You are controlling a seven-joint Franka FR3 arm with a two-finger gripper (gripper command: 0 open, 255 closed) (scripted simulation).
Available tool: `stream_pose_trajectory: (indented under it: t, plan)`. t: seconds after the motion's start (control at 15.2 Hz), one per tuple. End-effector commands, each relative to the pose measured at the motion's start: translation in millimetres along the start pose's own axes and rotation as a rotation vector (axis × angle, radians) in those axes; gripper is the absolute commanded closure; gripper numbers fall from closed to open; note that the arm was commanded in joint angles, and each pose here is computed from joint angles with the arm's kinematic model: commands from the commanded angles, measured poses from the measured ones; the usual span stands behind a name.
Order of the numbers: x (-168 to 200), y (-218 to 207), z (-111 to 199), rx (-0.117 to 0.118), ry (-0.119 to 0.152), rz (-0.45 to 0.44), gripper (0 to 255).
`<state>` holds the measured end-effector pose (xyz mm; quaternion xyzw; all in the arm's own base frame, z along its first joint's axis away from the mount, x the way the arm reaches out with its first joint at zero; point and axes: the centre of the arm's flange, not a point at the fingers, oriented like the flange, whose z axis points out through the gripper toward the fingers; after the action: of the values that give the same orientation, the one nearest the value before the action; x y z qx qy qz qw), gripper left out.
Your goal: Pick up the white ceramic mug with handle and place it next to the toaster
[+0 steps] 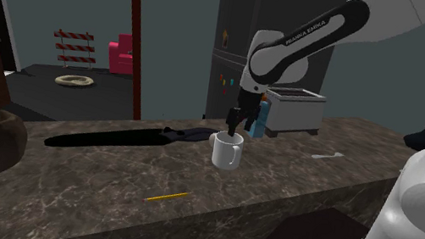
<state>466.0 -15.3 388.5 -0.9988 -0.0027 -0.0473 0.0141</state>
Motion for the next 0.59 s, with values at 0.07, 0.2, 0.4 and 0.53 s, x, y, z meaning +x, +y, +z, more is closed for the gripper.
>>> stream_pose_trajectory:
  t: [0.07, 0.2, 0.4, 0.53]
  plan:
    - [4, 3, 18, -0.003, 0.001, 0.001, 0]
    - [4, 3, 28, -0.003, 0.001, 0.001, 0]
    - [4, 3, 42, -0.003, 0.001, 0.001, 0]
    - [4, 3, 42, -0.003, 0.001, 0.001, 0]
